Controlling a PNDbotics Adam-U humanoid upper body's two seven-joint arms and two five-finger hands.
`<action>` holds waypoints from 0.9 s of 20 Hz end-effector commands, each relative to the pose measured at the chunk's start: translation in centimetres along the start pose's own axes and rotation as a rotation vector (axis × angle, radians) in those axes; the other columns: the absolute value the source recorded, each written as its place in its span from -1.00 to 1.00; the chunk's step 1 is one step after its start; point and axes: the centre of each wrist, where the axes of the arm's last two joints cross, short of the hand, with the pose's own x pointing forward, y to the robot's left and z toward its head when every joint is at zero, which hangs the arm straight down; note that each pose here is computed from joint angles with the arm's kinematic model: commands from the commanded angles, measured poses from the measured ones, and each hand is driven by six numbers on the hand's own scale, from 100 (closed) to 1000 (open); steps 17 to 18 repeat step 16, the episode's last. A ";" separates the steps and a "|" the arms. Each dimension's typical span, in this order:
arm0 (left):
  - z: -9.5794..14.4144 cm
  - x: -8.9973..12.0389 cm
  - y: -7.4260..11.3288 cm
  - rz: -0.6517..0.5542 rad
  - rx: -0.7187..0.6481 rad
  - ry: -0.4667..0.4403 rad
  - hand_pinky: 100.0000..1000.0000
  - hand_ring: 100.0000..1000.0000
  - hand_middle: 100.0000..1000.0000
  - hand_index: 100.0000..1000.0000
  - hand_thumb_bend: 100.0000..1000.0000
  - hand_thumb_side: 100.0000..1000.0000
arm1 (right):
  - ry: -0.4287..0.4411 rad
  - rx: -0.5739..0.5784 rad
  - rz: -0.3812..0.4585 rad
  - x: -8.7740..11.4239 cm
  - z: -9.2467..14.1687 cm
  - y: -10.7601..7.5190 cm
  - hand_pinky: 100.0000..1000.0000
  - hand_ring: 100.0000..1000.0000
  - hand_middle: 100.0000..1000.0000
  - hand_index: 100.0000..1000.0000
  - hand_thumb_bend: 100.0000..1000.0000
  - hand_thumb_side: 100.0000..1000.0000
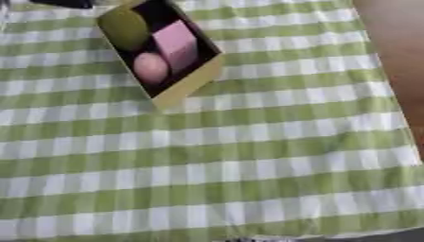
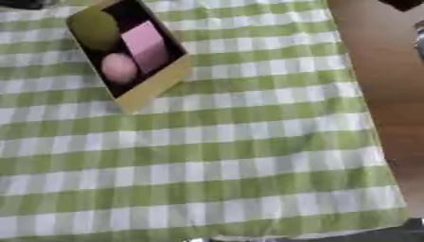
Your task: Pick up objects on the table and place them in the box.
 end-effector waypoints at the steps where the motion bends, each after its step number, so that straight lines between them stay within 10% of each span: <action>1: 1.8 -0.5 3.5 0.004 0.152 0.006 0.60 0.50 0.41 0.70 -0.26 0.19 | -0.029 -0.036 0.018 0.3 -0.4 -0.9 0.77 0.64 0.54 0.70 -1.00 -0.21; 18: 10.8 0.4 4.2 0.272 0.532 0.167 0.58 0.50 0.43 0.70 -0.21 0.35 | -0.113 -0.276 -0.058 0.9 -0.9 0.0 0.77 0.67 0.56 0.71 -1.00 -0.14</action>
